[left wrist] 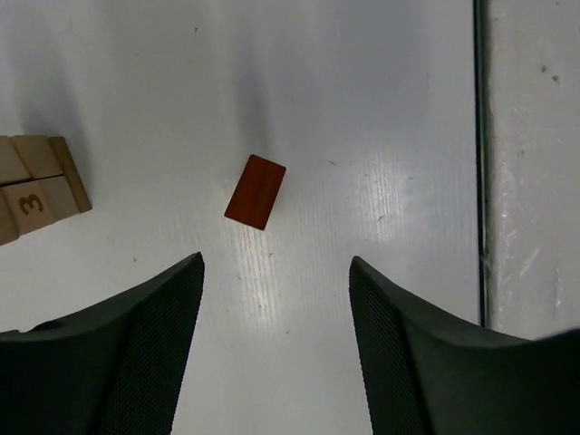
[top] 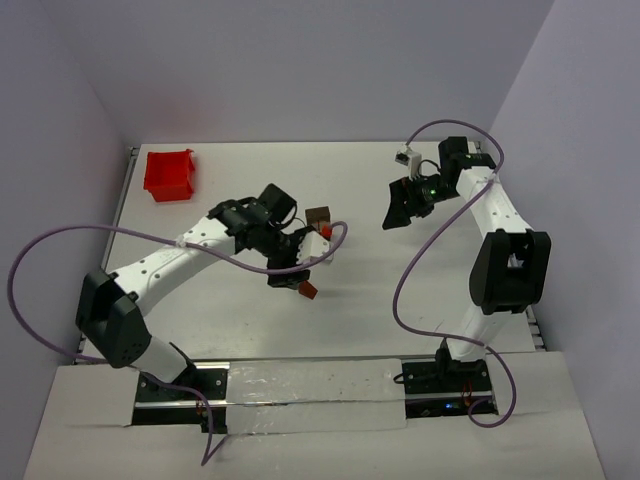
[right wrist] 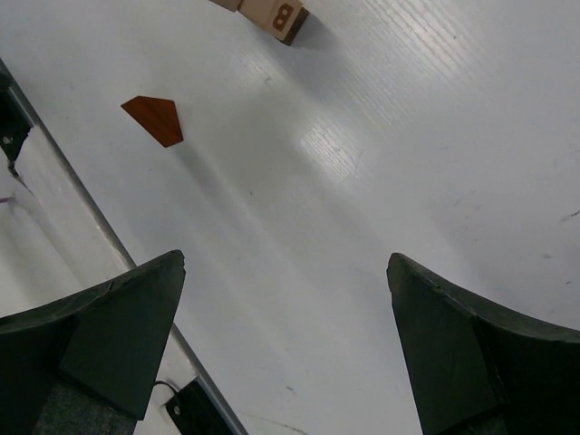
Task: Build the wood block tower
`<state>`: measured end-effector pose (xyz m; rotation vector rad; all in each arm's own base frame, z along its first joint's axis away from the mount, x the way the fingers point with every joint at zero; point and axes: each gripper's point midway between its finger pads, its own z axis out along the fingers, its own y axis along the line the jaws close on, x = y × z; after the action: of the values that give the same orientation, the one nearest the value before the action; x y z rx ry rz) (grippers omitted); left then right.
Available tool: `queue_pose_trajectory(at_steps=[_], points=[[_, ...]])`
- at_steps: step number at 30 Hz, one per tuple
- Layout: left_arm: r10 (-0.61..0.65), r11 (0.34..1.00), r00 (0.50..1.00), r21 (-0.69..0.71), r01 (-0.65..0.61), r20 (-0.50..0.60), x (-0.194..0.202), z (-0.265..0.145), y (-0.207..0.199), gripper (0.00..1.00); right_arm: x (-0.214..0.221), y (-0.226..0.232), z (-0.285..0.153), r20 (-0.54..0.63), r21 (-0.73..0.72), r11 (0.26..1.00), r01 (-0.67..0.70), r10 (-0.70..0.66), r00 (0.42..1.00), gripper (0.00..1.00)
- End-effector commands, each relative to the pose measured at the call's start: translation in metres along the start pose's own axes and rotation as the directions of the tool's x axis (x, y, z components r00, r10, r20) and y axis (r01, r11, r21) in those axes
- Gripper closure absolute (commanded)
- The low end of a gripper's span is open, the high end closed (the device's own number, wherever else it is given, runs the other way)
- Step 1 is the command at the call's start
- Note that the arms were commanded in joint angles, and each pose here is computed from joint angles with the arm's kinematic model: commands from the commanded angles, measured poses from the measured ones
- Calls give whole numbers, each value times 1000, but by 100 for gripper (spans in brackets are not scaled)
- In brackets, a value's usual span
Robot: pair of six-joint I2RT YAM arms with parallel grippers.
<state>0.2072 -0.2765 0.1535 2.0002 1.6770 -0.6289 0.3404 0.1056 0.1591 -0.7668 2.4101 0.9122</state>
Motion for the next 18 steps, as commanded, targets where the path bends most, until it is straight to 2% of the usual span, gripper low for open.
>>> queue_pose_trajectory(at_steps=[1,3,8,13,18], points=[[-1,999,1000,-40,0,-18,-8,18,25,35,5,8,-11,1,40,998,56,-56,998,0],[-25,999,999,-30,23,-44,-6,32,34,42,11,9,-13,-5,49,998,51,-51,999,0],[-34,999,997,14,35,-71,-1,57,33,43,18,-3,-20,13,70,997,-26,25,1000,0],[-20,1000,995,20,22,-101,13,71,28,40,19,-14,-30,49,62,992,-107,104,993,0],[-4,1000,993,28,8,-115,22,79,24,37,19,-17,-30,49,58,991,-125,122,991,0]])
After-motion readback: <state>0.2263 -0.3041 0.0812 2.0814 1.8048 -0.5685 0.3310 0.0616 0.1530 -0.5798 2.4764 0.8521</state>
